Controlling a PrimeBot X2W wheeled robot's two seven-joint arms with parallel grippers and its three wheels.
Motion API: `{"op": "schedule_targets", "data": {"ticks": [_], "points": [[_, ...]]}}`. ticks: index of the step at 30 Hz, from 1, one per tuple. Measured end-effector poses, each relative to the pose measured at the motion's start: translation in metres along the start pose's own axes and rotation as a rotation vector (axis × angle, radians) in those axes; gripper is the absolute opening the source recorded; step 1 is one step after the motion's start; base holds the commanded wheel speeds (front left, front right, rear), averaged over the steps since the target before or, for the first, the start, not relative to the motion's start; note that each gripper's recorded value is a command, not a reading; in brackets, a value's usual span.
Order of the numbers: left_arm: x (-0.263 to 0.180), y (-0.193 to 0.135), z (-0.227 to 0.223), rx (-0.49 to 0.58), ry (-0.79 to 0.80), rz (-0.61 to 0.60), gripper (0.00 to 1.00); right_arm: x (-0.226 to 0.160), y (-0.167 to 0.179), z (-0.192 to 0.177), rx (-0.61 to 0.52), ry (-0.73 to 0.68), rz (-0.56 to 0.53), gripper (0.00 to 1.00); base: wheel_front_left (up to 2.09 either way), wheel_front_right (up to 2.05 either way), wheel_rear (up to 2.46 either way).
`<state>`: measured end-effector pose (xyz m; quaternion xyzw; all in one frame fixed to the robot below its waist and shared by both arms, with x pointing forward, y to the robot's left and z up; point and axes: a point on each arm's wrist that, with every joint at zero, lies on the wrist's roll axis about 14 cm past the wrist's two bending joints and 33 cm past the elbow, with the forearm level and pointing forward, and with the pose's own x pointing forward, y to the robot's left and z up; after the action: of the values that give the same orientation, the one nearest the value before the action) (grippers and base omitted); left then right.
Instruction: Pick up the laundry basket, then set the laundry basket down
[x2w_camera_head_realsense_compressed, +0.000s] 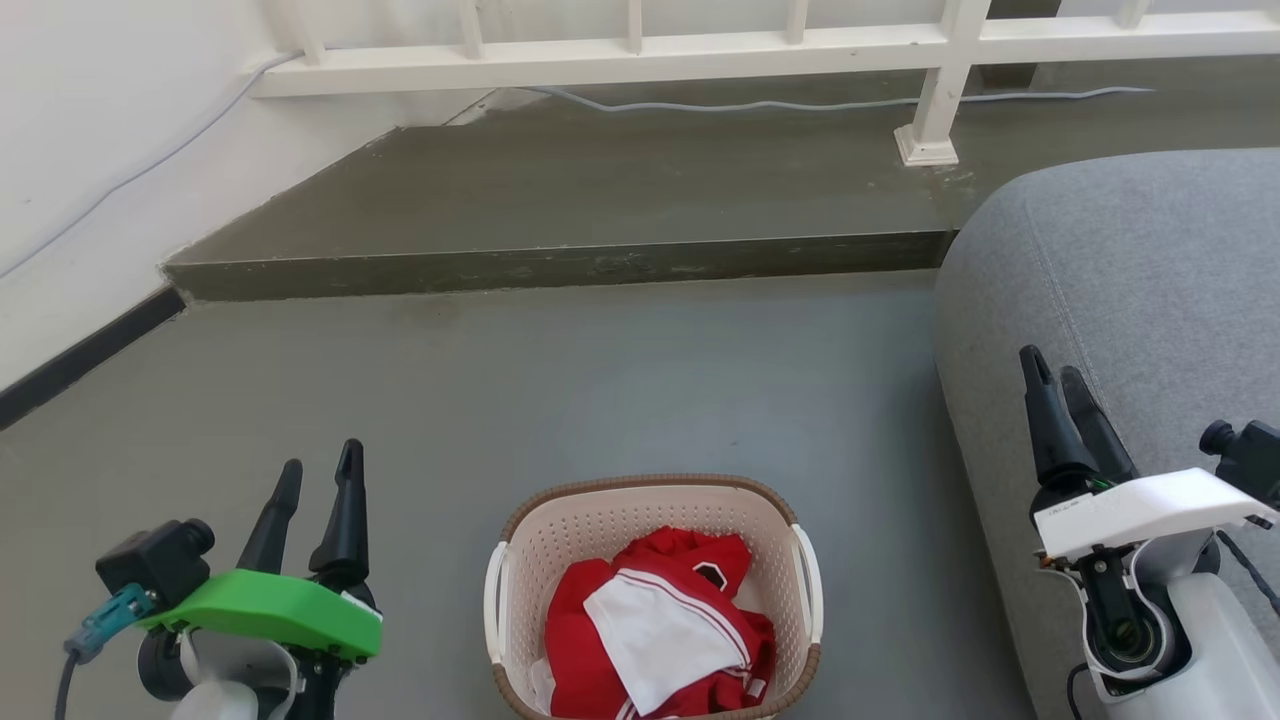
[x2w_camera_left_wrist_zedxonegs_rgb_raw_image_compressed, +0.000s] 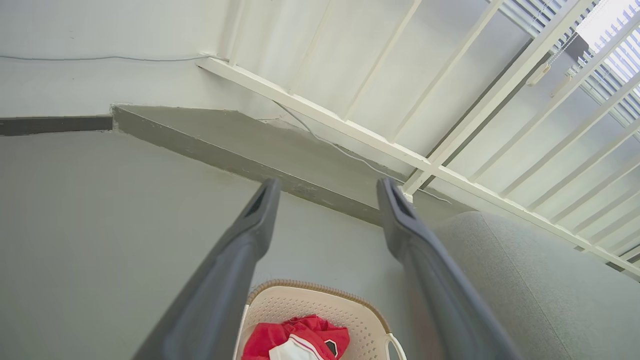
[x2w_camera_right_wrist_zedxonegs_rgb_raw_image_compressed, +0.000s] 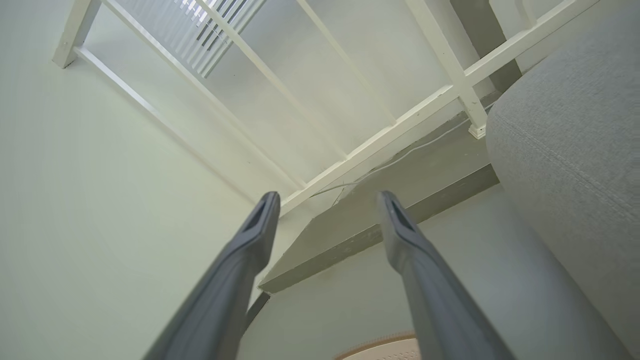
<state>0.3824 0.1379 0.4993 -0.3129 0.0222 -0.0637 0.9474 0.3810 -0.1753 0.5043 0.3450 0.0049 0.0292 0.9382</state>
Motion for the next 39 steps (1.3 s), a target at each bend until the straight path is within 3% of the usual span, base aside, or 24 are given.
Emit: {"op": "schedule_targets", "data": {"ticks": [34,39], "points": [[0.002,-0.044,0.011,0.399,-0.114,-0.156,1.00,0.003,0.023,0.005,-0.425,-0.074,0.098,1.00,0.00,0.00,0.00],[0.002,-0.045,0.012,0.409,-0.120,-0.160,1.00,0.004,0.024,0.004,-0.446,-0.075,0.101,1.00,0.00,0.00,0.00]]}}
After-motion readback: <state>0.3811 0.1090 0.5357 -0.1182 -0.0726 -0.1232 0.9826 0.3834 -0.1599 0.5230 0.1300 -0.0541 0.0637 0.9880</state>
